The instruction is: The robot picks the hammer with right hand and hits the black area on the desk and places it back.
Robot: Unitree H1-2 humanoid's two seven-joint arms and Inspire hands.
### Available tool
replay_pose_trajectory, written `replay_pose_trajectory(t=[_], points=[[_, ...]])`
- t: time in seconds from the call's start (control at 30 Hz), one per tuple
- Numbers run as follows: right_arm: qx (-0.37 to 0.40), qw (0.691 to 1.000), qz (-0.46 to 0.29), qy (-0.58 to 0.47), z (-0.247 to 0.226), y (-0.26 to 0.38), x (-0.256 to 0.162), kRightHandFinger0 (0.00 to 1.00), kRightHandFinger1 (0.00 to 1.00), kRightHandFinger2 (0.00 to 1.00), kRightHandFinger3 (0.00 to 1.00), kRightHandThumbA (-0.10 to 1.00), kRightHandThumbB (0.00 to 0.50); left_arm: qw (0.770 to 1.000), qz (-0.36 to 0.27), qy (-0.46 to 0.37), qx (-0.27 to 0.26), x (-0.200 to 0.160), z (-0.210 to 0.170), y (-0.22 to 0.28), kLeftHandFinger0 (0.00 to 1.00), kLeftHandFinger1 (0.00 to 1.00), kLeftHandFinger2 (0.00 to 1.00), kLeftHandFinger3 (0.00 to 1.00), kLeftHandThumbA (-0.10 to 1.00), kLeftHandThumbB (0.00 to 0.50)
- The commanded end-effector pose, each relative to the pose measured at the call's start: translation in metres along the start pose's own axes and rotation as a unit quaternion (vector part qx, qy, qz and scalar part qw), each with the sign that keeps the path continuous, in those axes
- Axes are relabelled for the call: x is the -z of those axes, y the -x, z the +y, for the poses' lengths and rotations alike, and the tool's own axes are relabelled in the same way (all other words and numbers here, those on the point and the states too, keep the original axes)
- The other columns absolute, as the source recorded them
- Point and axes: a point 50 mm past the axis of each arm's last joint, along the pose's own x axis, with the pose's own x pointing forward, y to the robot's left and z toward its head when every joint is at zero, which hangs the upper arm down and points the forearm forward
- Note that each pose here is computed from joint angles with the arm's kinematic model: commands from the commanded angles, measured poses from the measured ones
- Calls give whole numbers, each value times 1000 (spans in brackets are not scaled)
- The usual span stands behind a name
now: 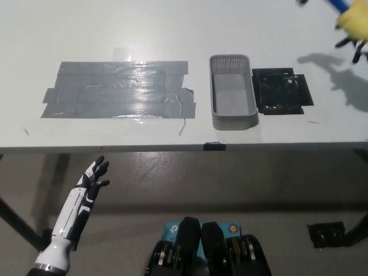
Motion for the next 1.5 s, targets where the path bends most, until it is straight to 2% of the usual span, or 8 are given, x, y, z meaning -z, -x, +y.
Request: replay_pose_trajectory(t=[0.0, 0.53, 0.63, 0.7, 0.87, 1.03, 1.27, 1.47], points=[[-14, 995, -94, -20, -17, 23, -72, 27, 394, 714, 881, -100, 52, 1000, -31, -4, -1, -14, 9, -9, 905, 1000, 1000, 1000, 1000, 49], [-54, 956, 161, 240, 44, -51, 33, 60, 637, 1000, 993, -100, 128, 999, -38, -13, -7, -16, 15, -9, 886, 1000, 1000, 1000, 1000, 55], [-34, 914, 200, 351, 49, -56, 37, 6, 563, 925, 664, -100, 138, 999, -38, -13, -8, -16, 17, -8, 883, 1000, 1000, 1000, 1000, 56], [-30, 898, 217, 382, 50, -57, 33, 0, 449, 846, 649, -100, 113, 999, -36, -13, -8, -16, 18, -8, 891, 1000, 1000, 1000, 1000, 68], [-3, 864, 240, 442, 46, -57, 24, 110, 673, 993, 656, -100, 138, 999, -36, -12, -8, -16, 19, -9, 897, 1000, 1000, 1000, 1000, 58], [14, 869, 215, 445, 38, -49, 5, 51, 588, 851, 339, -100, 148, 999, -37, -11, -7, -16, 19, -10, 899, 1000, 1000, 1000, 1000, 59], [33, 898, 144, 413, 27, -36, -33, 101, 572, 816, 580, -100, 105, 999, -30, -8, -7, -16, 18, -10, 909, 1000, 1000, 1000, 1000, 74], [70, 931, 96, 346, 25, -41, -46, 150, 636, 976, 933, -100, 127, 1000, -27, -12, -6, -15, 16, -7, 902, 1000, 1000, 1000, 1000, 79]])
